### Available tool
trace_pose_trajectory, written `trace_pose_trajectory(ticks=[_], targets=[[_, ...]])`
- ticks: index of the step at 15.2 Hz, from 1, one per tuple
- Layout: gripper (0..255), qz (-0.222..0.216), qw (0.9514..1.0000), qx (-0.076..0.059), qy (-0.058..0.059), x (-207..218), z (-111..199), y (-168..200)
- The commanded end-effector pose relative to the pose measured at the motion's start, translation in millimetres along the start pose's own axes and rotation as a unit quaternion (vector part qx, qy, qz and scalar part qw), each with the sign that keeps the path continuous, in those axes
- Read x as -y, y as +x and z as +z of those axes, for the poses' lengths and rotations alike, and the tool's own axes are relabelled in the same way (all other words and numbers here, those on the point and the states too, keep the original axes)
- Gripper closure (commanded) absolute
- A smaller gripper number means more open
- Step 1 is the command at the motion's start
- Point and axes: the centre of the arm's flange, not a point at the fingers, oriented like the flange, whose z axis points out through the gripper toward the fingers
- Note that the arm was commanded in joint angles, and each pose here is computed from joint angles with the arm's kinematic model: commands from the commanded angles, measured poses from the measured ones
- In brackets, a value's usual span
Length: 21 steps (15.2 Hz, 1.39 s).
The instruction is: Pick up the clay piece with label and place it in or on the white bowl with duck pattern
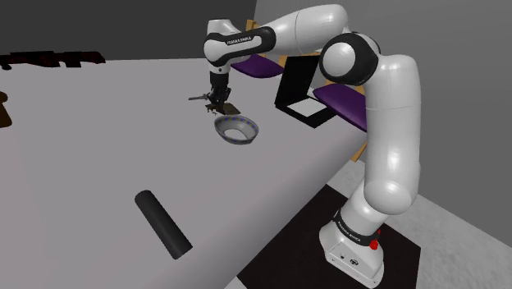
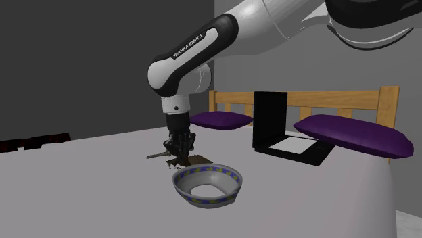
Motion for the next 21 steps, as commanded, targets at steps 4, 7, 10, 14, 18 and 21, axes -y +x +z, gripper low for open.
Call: trace_pose_trajectory(ticks=[4,7,10,14,18,21], targets=[[255,0.000,1.0000,0.000,0.000,0,-10,-1],[255,0.000,1.0000,0.000,0.000,-1,-26,-2],[255,0.000,1.0000,0.000,0.000,-2,-41,-4],[255,0.000,1.0000,0.000,0.000,-4,-62,-6],[255,0.000,1.0000,0.000,0.000,-5,-83,-7],[255,0.000,1.0000,0.000,0.000,-6,-99,-9]])
